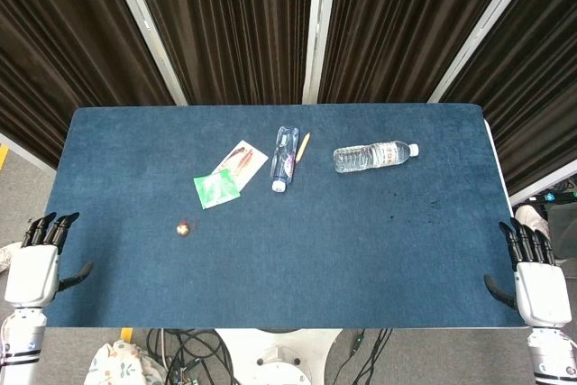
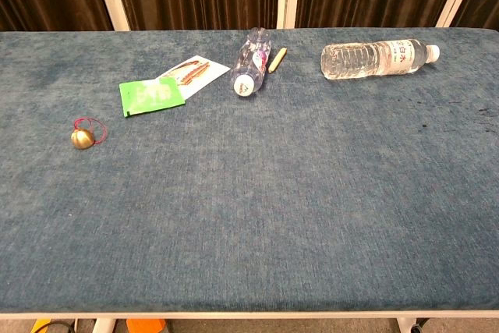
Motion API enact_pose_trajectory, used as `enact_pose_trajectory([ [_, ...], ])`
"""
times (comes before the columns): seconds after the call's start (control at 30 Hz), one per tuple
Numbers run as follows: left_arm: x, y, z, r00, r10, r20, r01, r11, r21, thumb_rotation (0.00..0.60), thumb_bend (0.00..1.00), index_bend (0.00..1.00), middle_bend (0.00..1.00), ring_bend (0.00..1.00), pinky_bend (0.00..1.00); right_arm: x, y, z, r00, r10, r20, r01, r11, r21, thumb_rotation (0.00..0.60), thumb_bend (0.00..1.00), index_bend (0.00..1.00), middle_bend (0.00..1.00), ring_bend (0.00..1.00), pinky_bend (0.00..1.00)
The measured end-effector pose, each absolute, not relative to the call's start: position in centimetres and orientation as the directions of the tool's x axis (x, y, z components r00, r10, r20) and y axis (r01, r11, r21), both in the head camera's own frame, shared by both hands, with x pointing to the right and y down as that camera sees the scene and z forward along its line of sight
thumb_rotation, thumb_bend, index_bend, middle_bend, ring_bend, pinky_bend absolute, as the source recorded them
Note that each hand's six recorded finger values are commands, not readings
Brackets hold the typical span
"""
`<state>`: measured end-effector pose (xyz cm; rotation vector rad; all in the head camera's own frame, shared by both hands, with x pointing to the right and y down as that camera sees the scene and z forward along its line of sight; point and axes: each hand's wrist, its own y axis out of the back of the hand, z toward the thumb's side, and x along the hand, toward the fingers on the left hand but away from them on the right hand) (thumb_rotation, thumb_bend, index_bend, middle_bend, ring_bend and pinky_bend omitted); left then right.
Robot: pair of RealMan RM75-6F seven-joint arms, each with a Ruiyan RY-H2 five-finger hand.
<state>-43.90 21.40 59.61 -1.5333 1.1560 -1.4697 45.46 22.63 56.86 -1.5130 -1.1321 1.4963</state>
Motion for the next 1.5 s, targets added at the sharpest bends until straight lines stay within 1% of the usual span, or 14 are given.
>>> enact_pose_trajectory([
  [0.17,-43.9,21.2,59.8,-0.045,-0.929,0.367,-0.152,-0.357,-0.922,0.600,0.17,0.13,0.17,0.07,0.12,45.4,22.4,56.7,-0.056,0.931,-0.360,0.096,-0.354,-0.930,0.600,0.15,0.00,0.00,0.00,0.01],
  [0.27,-43.7,20.9,60.1,-0.031,-0.921,0.387,-0.178,-0.376,-0.909,0.600,0.17,0.13,0.17,0.07,0.12,45.4,22.3,56.5,-0.053,0.934,-0.353,0.091,-0.347,-0.933,0.600,0.15,0.00,0.00,0.00,0.01],
  [0.5,-41.6,18.4,61.6,0.055,-0.902,0.427,-0.193,-0.429,-0.882,0.600,0.17,0.14,0.17,0.07,0.12,45.4,21.8,55.8,-0.060,0.940,-0.336,0.090,-0.330,-0.939,0.600,0.15,0.00,0.00,0.00,0.01],
  [0.7,-39.7,16.1,64.6,0.109,-0.858,0.502,-0.260,-0.512,-0.818,0.600,0.17,0.16,0.19,0.07,0.12,45.3,21.5,55.1,-0.052,0.944,-0.325,0.072,-0.321,-0.944,0.600,0.15,0.00,0.00,0.00,0.01],
  [0.83,-37.9,14.4,67.5,0.152,-0.821,0.550,-0.295,-0.569,-0.768,0.600,0.17,0.20,0.21,0.07,0.12,45.5,21.2,54.9,-0.055,0.944,-0.324,0.068,-0.321,-0.945,0.600,0.15,0.00,0.00,0.00,0.01],
  [0.93,-36.4,13.8,69.4,0.179,-0.798,0.576,-0.304,-0.601,-0.739,0.600,0.17,0.20,0.22,0.07,0.11,45.5,21.1,54.9,-0.053,0.944,-0.325,0.068,-0.322,-0.944,0.600,0.15,0.00,0.00,0.00,0.01],
  [1.13,-34.8,13.3,71.5,0.197,-0.773,0.603,-0.304,-0.633,-0.712,0.600,0.17,0.25,0.22,0.07,0.12,45.5,21.4,55.5,-0.054,0.939,-0.341,0.073,-0.337,-0.939,0.600,0.15,0.00,0.00,0.00,0.01],
  [1.37,-33.8,13.2,72.0,0.216,-0.766,0.605,-0.292,-0.642,-0.709,0.600,0.17,0.33,0.22,0.07,0.12,45.9,21.6,56.0,-0.063,0.934,-0.351,0.076,-0.346,-0.935,0.600,0.15,0.00,0.00,0.00,0.01],
  [1.5,-33.2,13.3,72.4,0.229,-0.754,0.616,-0.282,-0.657,-0.700,0.600,0.18,0.35,0.23,0.07,0.12,46.1,21.7,56.1,-0.066,0.934,-0.352,0.080,-0.346,-0.935,0.600,0.15,0.00,0.00,0.00,0.01],
])
